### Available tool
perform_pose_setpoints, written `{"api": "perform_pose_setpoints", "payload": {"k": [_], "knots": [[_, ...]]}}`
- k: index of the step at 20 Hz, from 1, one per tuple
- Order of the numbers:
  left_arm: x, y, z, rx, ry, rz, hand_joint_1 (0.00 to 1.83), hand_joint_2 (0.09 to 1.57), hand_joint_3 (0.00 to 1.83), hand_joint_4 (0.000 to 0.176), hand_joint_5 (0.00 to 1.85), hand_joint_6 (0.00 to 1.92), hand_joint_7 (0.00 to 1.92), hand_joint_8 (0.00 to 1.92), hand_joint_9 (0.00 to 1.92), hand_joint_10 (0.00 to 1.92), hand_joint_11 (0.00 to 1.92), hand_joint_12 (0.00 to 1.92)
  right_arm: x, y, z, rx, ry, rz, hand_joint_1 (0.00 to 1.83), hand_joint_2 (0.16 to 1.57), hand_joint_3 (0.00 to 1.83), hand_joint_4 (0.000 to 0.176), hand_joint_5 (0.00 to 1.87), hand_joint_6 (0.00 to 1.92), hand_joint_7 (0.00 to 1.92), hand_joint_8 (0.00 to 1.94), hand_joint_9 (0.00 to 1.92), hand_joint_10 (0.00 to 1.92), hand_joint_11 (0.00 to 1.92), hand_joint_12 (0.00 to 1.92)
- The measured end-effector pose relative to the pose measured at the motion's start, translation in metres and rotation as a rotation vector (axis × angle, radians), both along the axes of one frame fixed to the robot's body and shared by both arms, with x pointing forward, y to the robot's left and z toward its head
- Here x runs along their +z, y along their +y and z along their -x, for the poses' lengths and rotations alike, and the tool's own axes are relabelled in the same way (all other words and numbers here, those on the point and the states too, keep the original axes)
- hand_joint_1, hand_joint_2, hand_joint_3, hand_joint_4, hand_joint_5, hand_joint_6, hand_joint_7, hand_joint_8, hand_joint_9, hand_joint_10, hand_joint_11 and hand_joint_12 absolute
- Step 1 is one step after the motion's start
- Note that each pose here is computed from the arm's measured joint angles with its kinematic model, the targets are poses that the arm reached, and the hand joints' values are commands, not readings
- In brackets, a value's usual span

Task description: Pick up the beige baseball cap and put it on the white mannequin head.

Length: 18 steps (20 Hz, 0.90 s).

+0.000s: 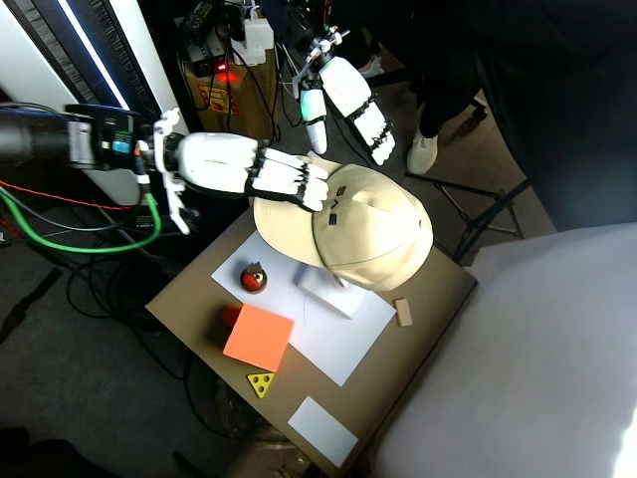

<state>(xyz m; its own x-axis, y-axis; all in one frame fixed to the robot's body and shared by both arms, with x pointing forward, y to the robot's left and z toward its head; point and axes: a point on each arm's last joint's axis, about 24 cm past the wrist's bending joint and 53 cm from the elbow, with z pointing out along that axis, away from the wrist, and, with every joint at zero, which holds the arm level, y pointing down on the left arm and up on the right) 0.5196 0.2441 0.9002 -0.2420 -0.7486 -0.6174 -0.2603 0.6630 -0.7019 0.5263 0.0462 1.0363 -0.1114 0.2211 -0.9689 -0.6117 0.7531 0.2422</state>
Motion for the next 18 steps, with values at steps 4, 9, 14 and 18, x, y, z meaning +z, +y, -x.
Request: {"api": "perform_pose_setpoints", "payload": {"k": [4, 9, 14, 18], "knots": [[-0.001, 0.001, 0.001, 0.003, 0.004, 0.002, 0.00, 1.20, 0.00, 0.000, 0.01, 0.00, 0.00, 0.00, 0.00, 0.00, 0.00, 0.05, -0.021, -0.001, 0.011, 0.013, 0.083, 0.042, 0.49, 0.97, 0.00, 0.072, 0.03, 0.00, 0.00, 0.00, 0.00, 0.00, 0.00, 0.01], [-0.001, 0.001, 0.001, 0.004, 0.002, 0.005, 0.00, 1.21, 0.00, 0.000, 0.00, 0.00, 0.00, 0.00, 0.00, 0.00, 0.00, 0.00, -0.022, -0.002, 0.016, 0.037, 0.181, 0.008, 0.49, 0.95, 0.00, 0.073, 0.03, 0.00, 0.00, 0.00, 0.00, 0.00, 0.00, 0.00], [-0.002, 0.006, 0.004, 0.013, 0.007, -0.003, 0.00, 1.20, 0.00, 0.000, 0.00, 0.00, 0.00, 0.00, 0.00, 0.00, 0.00, 0.00, 0.008, -0.019, 0.002, 0.008, 0.262, -0.046, 0.48, 0.96, 0.00, 0.073, 0.03, 0.00, 0.00, 0.00, 0.00, 0.00, 0.00, 0.00], [0.009, 0.019, 0.001, 0.071, -0.022, 0.003, 0.00, 1.21, 0.00, 0.000, 0.03, 0.01, 0.00, 0.00, 0.00, 0.00, 0.01, 0.01, 0.014, -0.057, -0.018, -0.080, 0.359, -0.035, 0.48, 0.96, 0.00, 0.072, 0.05, 0.01, 0.02, 0.01, 0.00, 0.00, 0.05, 0.02]]}}
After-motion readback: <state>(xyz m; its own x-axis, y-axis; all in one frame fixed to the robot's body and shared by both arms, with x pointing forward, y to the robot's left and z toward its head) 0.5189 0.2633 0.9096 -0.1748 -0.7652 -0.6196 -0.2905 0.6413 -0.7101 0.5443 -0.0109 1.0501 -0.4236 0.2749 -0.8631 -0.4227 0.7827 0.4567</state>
